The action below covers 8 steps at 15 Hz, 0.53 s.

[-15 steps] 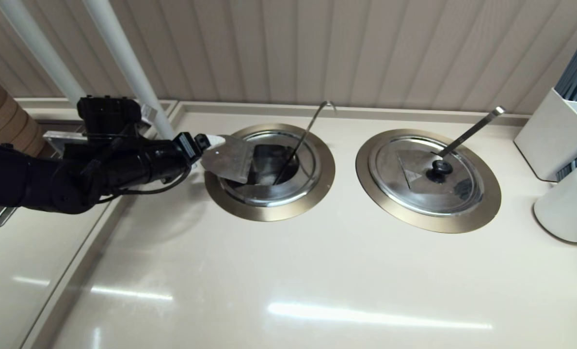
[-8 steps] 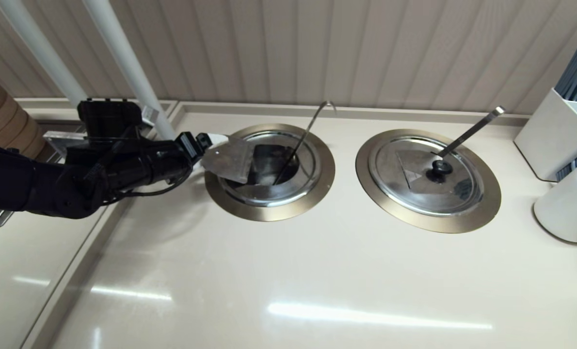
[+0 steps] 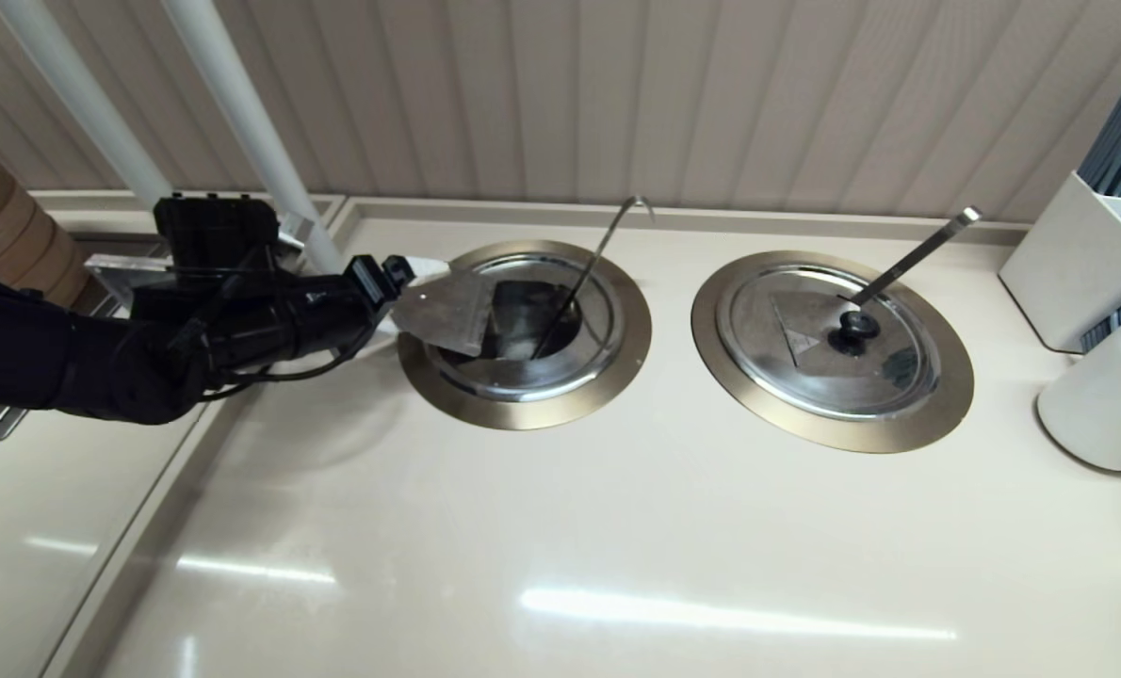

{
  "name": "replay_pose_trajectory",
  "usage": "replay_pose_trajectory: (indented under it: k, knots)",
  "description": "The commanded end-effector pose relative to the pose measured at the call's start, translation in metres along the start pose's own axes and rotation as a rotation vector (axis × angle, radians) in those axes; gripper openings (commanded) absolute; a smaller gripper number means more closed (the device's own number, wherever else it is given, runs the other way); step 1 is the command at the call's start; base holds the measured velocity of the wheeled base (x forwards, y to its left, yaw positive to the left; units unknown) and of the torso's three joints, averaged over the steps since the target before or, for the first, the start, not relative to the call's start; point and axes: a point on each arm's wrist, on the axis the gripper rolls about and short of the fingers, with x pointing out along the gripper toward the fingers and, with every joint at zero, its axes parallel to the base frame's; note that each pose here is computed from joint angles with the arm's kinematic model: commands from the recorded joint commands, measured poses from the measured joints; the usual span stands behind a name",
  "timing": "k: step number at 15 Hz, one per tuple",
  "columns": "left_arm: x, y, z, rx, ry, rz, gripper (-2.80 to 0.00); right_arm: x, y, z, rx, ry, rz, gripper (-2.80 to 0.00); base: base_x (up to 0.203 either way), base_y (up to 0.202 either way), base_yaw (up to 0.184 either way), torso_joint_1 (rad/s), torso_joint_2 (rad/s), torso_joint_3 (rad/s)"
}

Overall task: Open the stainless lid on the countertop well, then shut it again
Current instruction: Close the lid

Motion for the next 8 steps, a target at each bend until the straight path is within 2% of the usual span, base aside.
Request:
replay_pose_trajectory:
  k: [1,8]
  knots:
    - [-0.003,-0.003,0.002,0.001,-0.007,-0.011,0.00,0.000,0.000,-0.001,0.000,0.005,0.000,-2.80,0.000,0.000,0.000,0.000,0.00,0.000]
    - [-0.001,-0.016,-0.006,0.009,0.015,-0.044,0.00,0.000,0.000,-0.001,0.000,0.005,0.000,-2.80,0.000,0.000,0.000,0.000,0.00,0.000]
